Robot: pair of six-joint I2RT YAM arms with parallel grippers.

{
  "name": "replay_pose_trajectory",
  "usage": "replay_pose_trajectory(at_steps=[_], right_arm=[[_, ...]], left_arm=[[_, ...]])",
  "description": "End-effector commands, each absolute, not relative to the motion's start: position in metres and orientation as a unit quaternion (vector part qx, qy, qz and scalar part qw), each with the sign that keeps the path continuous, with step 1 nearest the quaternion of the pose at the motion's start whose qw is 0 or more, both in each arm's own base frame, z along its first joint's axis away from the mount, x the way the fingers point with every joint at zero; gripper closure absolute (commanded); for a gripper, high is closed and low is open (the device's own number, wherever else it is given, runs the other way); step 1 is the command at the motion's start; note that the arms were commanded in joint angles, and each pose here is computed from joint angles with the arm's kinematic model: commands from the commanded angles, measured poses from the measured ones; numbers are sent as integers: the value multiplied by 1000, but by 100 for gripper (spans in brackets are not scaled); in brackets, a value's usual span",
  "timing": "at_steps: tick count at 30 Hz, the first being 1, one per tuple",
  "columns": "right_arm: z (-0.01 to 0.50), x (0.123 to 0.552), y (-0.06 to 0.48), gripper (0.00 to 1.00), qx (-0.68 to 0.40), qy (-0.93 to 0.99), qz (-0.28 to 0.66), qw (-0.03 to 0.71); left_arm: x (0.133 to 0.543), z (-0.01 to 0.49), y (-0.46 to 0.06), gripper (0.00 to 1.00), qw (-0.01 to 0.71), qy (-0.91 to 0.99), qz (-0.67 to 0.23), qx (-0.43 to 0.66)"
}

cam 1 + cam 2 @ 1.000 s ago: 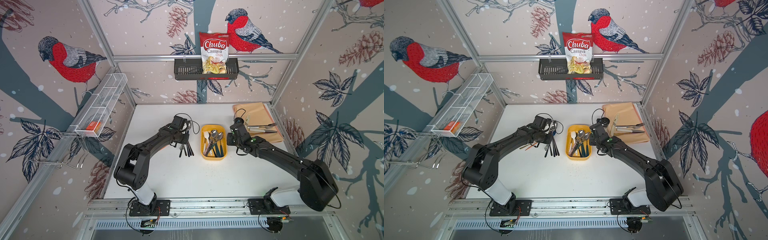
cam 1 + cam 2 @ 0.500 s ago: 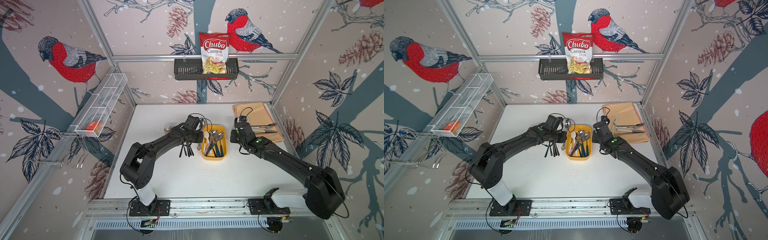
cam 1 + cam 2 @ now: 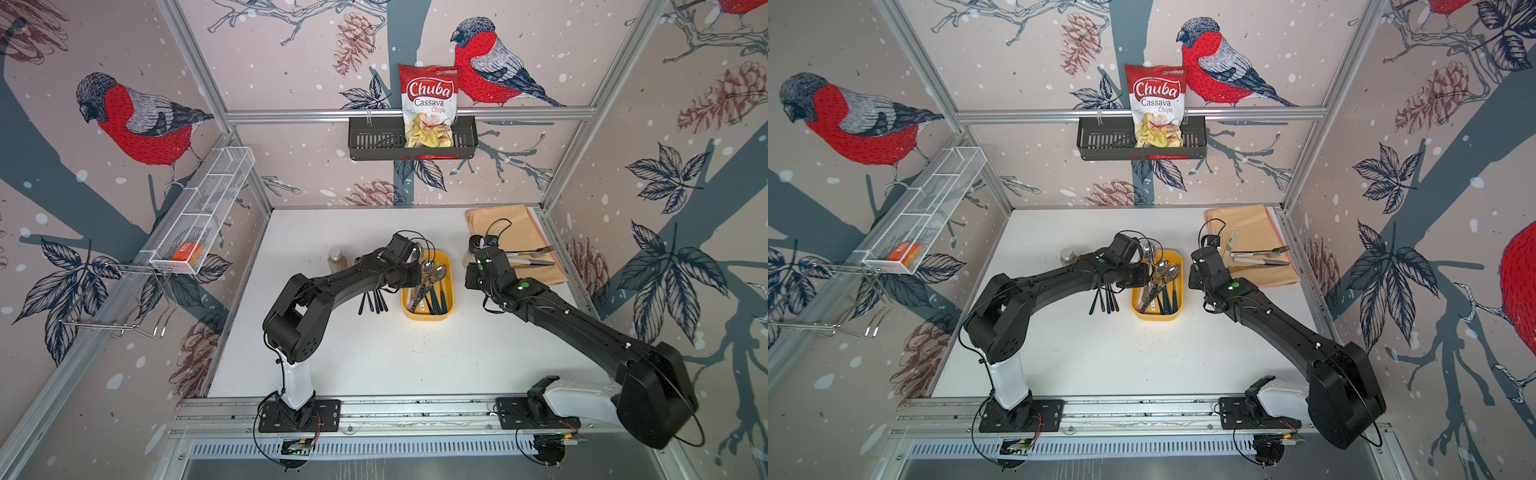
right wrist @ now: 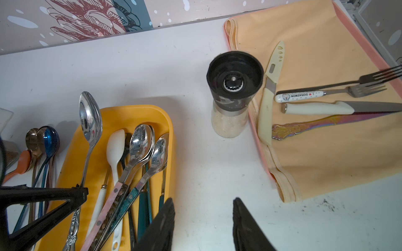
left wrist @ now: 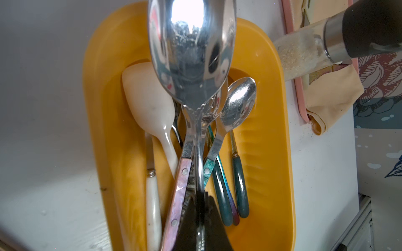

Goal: Put the spoon into the storage box
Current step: Place the spoon in the storage box.

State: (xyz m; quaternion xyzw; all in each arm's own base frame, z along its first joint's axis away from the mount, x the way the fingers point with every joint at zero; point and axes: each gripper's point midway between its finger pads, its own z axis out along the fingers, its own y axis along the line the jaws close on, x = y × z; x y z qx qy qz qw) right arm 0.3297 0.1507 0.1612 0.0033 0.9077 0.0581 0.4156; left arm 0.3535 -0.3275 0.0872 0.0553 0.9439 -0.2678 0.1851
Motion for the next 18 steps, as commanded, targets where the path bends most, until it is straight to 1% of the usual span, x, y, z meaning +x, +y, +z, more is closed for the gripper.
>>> replay_pose_trajectory(at_steps=[1,14,17,18], right_arm=[[164,327,144,55,11,906,55,420],[155,322,140,55,14,910,58,411],[153,322,140,55,14,910,59,409],[153,322,140,55,15,910,60,409]], left_arm=[[353,86,-335,100,174,944,-277,52],[344,55,-340,99,119,955,-268,46],[342,55,-342,93,116,955,-268,50],[342,55,-342,88,116,955,-267,52]])
